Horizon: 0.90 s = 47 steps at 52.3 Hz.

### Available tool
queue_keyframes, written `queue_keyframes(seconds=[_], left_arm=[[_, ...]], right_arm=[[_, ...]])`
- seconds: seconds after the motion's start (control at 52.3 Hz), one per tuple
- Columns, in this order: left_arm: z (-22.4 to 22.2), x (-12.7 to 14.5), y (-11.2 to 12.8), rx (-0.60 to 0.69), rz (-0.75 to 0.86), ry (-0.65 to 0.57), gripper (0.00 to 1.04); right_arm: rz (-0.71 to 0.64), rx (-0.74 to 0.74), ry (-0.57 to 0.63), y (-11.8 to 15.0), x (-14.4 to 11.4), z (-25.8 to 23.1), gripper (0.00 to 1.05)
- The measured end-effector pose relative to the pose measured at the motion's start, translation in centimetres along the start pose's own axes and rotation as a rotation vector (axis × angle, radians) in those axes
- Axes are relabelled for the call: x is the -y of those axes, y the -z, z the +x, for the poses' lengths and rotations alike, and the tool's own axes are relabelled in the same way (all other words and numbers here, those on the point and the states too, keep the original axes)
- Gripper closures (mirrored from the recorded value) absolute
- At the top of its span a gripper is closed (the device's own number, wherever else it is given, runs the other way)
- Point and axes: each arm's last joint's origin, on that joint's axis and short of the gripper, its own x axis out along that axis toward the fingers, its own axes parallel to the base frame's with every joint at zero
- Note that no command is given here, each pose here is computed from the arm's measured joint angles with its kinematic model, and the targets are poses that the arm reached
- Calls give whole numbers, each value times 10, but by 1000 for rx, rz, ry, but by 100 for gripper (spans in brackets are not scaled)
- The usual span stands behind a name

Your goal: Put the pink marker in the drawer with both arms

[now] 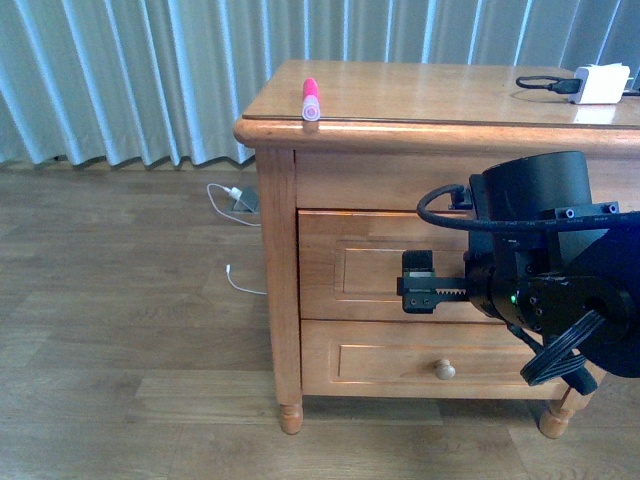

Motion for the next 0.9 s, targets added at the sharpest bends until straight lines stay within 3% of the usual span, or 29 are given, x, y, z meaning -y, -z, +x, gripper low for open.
queue_keyframes(seconds=[0.115, 0.497, 0.574, 0.899], left_arm=[[0, 0, 0, 0, 0, 0, 6], [0, 0, 0, 0, 0, 0, 6], [0, 0, 0, 0, 0, 0, 6], [0, 0, 0, 0, 0, 0, 6]], right_arm=[[-1, -2, -17, 0, 0, 0, 18], [-16, -12, -36, 0, 3, 1, 77], [-23, -14, -38, 0, 3, 1, 81], [-47, -49, -52, 1, 2, -1, 82]])
